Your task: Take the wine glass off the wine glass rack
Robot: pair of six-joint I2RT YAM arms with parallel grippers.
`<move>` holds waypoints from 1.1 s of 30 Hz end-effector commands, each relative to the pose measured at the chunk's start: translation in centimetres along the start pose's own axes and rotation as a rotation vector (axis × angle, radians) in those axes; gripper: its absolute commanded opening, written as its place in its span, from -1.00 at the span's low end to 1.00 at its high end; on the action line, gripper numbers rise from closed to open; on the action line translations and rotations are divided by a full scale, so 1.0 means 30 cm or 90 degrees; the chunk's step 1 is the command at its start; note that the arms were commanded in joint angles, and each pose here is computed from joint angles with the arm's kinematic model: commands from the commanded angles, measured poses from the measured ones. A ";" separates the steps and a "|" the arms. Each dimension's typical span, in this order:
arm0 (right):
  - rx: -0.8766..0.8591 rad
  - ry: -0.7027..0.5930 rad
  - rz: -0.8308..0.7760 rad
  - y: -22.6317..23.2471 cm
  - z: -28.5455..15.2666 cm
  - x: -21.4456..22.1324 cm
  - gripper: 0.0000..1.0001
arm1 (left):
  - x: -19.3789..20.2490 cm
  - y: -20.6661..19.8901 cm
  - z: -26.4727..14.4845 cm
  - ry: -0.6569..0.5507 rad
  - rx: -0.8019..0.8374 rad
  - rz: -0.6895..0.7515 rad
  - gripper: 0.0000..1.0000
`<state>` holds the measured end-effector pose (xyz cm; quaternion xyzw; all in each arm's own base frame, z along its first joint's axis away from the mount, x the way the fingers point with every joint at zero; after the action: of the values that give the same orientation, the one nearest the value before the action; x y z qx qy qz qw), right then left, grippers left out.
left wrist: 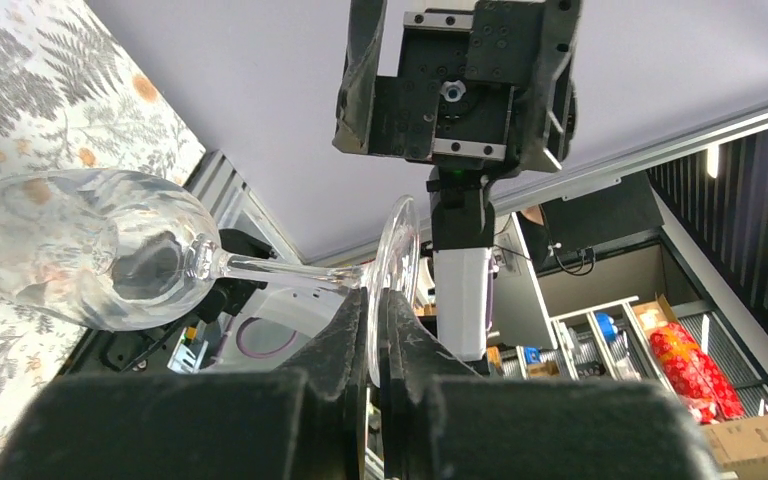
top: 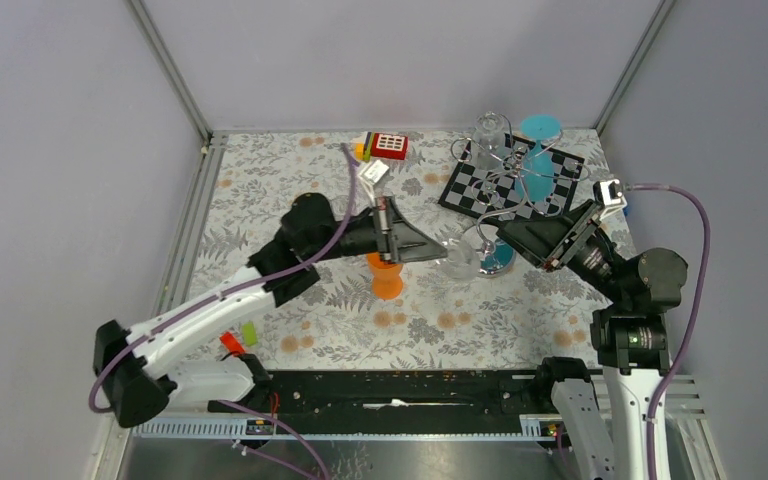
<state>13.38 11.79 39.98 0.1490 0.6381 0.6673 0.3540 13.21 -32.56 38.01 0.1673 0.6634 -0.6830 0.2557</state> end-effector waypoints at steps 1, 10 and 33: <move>-0.073 0.002 -0.063 0.078 -0.002 0.009 0.90 | -0.071 -0.149 -0.163 -0.088 0.082 0.094 -1.00; -0.095 0.113 -0.072 0.095 0.138 0.080 0.89 | -0.143 -0.198 -0.365 -0.176 0.004 0.181 -1.00; -0.346 0.061 -0.148 0.327 0.359 0.111 0.86 | -0.143 -0.749 -0.625 -0.335 0.320 0.304 -1.00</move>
<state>18.15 23.37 43.74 0.0073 0.5776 0.7161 0.3918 5.38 -15.91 54.17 0.1612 0.4300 -0.7372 0.4957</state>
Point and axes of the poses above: each gripper's point midway between its finger pads, its own z axis out along the fingers, its own y axis along the line the jaws close on, x = y × z, the point moved 5 cm from there along -z, back along the fingers, and after that the axes turned 10 degrees about z, right-handed, at the moved point
